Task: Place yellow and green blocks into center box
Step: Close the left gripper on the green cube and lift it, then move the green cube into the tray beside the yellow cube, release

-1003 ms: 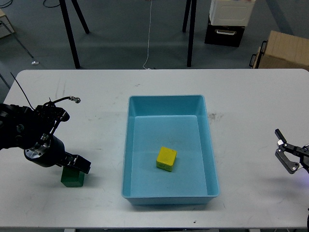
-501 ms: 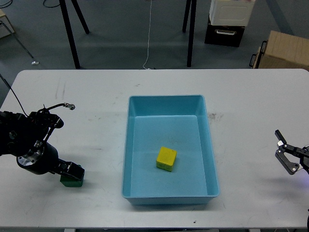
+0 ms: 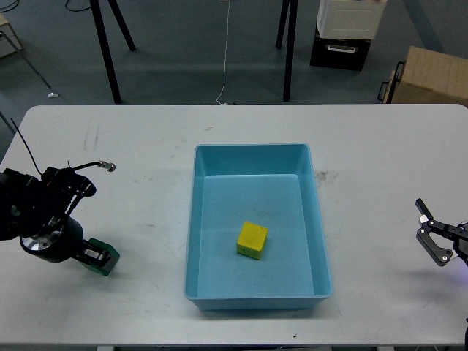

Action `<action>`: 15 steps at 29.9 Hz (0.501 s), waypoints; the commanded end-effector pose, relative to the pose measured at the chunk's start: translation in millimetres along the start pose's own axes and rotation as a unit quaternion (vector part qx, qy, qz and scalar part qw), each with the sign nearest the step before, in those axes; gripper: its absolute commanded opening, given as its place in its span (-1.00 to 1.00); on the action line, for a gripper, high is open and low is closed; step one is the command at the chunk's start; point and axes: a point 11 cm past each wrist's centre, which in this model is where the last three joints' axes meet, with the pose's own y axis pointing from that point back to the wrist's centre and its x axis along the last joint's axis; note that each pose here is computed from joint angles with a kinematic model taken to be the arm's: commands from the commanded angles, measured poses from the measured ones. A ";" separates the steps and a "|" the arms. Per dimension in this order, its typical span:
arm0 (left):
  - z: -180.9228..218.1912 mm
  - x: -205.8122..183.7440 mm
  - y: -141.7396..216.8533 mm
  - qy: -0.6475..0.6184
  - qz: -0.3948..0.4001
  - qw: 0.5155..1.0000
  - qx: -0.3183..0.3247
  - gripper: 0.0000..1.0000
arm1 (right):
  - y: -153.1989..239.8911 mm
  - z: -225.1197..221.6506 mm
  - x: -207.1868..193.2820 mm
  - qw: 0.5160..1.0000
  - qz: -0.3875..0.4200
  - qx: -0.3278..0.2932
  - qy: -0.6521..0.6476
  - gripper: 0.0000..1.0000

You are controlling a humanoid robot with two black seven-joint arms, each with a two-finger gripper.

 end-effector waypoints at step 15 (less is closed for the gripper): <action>221.0 108.3 83.5 -0.198 0.072 0.974 -0.082 -1.00 | 1.2 -2.4 0.6 1.000 0.002 0.003 0.005 1.00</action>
